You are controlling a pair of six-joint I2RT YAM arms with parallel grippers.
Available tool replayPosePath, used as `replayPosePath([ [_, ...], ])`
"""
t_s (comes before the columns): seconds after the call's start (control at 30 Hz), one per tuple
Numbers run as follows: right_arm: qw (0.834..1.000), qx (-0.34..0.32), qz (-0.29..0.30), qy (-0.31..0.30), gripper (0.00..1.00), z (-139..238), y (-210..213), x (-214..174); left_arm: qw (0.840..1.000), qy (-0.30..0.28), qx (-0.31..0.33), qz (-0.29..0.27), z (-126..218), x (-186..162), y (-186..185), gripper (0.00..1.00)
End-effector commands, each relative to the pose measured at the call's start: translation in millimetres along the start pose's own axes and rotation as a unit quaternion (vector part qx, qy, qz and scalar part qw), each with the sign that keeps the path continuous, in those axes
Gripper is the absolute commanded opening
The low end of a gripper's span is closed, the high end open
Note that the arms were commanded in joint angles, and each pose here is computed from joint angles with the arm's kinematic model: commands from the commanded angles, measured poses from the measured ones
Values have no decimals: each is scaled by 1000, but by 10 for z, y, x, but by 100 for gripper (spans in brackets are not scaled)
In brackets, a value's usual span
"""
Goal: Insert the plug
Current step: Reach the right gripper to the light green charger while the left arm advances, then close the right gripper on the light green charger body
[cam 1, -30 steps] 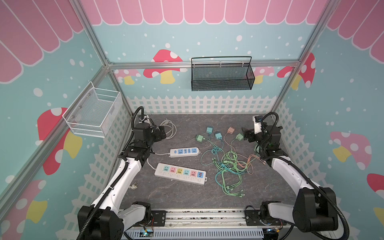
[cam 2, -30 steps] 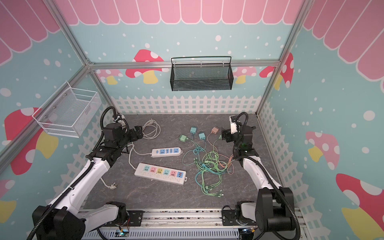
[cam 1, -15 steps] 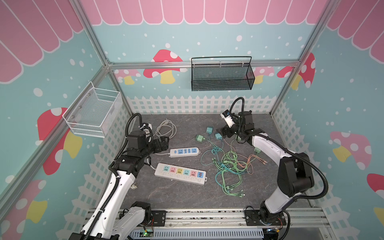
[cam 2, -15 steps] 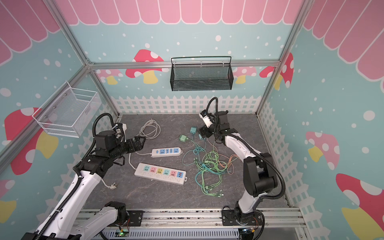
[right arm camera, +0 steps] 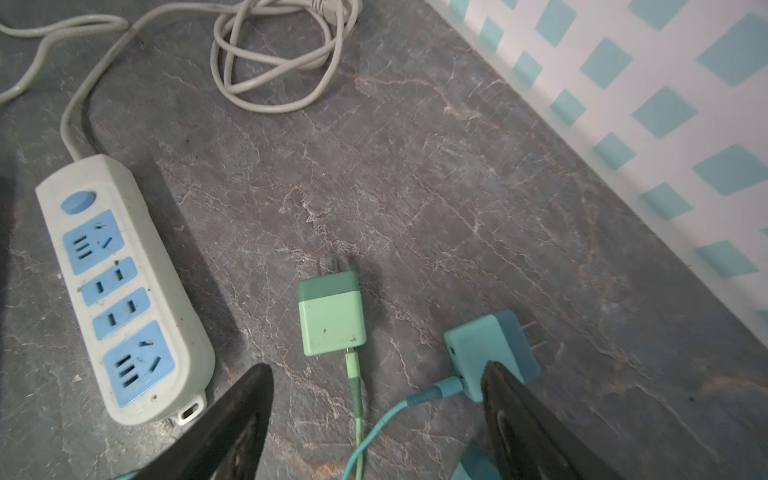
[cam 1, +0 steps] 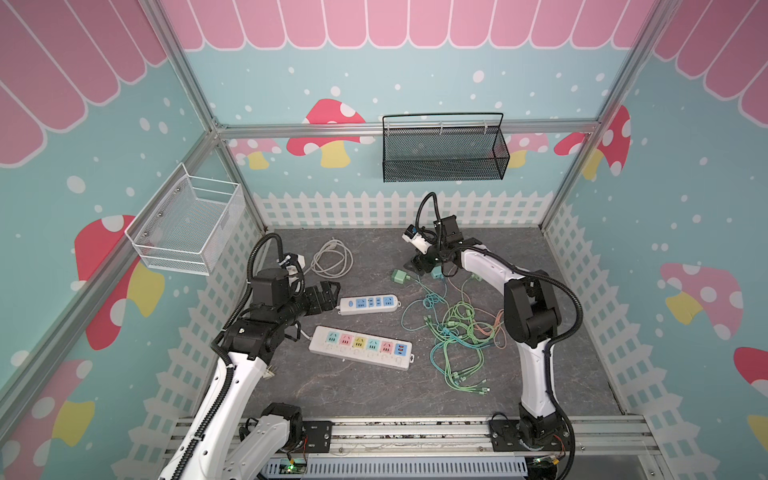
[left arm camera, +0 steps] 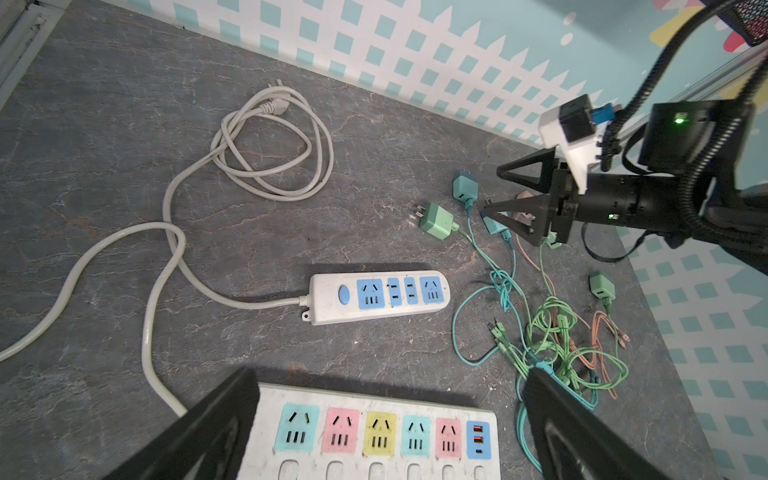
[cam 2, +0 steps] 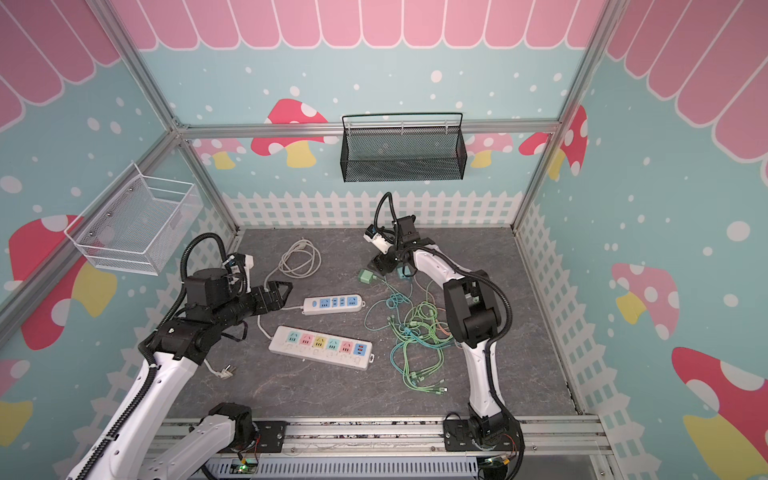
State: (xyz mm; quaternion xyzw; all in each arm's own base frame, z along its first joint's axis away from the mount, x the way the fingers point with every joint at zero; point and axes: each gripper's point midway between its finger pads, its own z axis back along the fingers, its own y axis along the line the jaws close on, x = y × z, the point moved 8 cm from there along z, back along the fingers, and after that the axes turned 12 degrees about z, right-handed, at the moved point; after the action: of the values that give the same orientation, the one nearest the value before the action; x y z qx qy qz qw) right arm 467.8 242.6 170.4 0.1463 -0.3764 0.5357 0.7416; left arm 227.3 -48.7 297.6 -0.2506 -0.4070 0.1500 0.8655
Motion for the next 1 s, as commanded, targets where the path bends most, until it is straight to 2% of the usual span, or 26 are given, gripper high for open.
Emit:
replayPosePath([
  [0.0, 999, 31, 19, 5, 82, -135, 87, 33, 1000, 13, -6, -2, 56, -62, -8, 99],
  [0.4, 999, 51, 6, 19, 81, -545, 133, -139, 1000, 22, -9, 0, 95, -135, 16, 99],
  [0.97, 998, 54, -2, 29, 77, -764, 149, -267, 1000, 21, 1, 1, 113, -205, 77, 99],
])
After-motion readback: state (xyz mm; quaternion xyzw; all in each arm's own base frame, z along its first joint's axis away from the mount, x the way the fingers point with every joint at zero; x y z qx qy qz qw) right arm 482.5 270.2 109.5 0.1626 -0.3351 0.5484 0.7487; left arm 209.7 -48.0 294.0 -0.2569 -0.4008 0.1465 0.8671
